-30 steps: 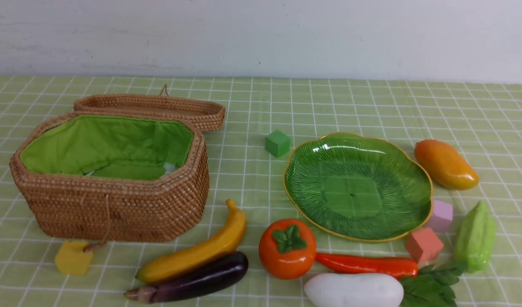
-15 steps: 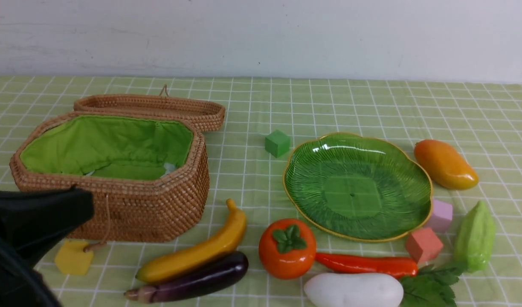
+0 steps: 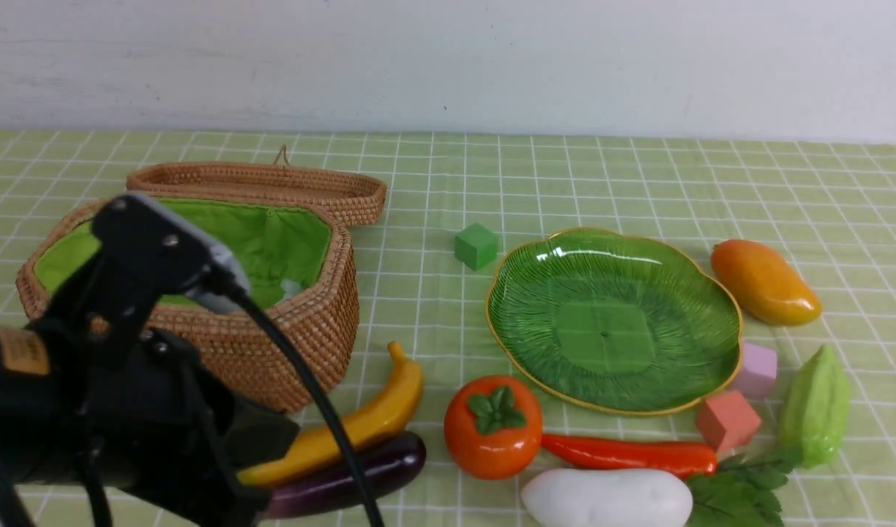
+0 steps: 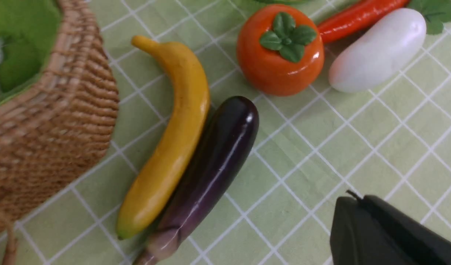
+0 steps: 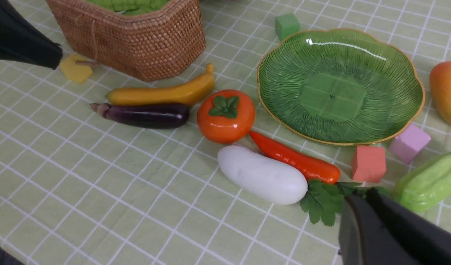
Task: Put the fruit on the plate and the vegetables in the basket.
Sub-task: Use the left arm to grab an eggplant and put it into the left basket
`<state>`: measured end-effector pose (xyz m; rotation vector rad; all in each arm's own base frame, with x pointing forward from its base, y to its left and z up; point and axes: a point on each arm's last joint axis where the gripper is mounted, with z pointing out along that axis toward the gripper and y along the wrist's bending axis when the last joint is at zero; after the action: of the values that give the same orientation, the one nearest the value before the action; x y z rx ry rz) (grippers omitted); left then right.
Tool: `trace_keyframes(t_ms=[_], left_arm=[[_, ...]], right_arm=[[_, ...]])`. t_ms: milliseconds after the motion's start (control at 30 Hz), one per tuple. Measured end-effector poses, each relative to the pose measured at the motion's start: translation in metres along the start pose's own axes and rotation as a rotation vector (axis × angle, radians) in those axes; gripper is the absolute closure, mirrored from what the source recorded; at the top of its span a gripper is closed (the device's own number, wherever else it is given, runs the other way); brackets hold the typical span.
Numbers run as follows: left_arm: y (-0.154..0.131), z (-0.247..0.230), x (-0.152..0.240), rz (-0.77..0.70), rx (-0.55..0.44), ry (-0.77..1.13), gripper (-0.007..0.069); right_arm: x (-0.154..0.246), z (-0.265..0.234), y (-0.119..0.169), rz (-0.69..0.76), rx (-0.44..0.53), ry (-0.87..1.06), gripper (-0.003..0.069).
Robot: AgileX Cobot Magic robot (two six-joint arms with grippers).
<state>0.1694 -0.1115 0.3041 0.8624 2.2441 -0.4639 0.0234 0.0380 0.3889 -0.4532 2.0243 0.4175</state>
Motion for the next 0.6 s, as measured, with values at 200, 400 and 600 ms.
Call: trace_keyframes(t_ms=[200, 400, 600], left_arm=[[-0.002, 0.030, -0.007, 0.086, -0.002, 0.124, 0.0635], [0.008, 0.069, 0.002, 0.133, -0.005, 0.268, 0.0516], [0.013, 0.091, 0.009, 0.145, 0.013, 0.339, 0.0282]], right_arm=[[0.000, 0.000, 0.001, -0.031, -0.015, -0.002, 0.0638], [0.000, 0.000, 0.002, -0.055, -0.020, -0.004, 0.0634], [0.000, -0.001, 0.004, -0.086, -0.074, -0.003, 0.0625]])
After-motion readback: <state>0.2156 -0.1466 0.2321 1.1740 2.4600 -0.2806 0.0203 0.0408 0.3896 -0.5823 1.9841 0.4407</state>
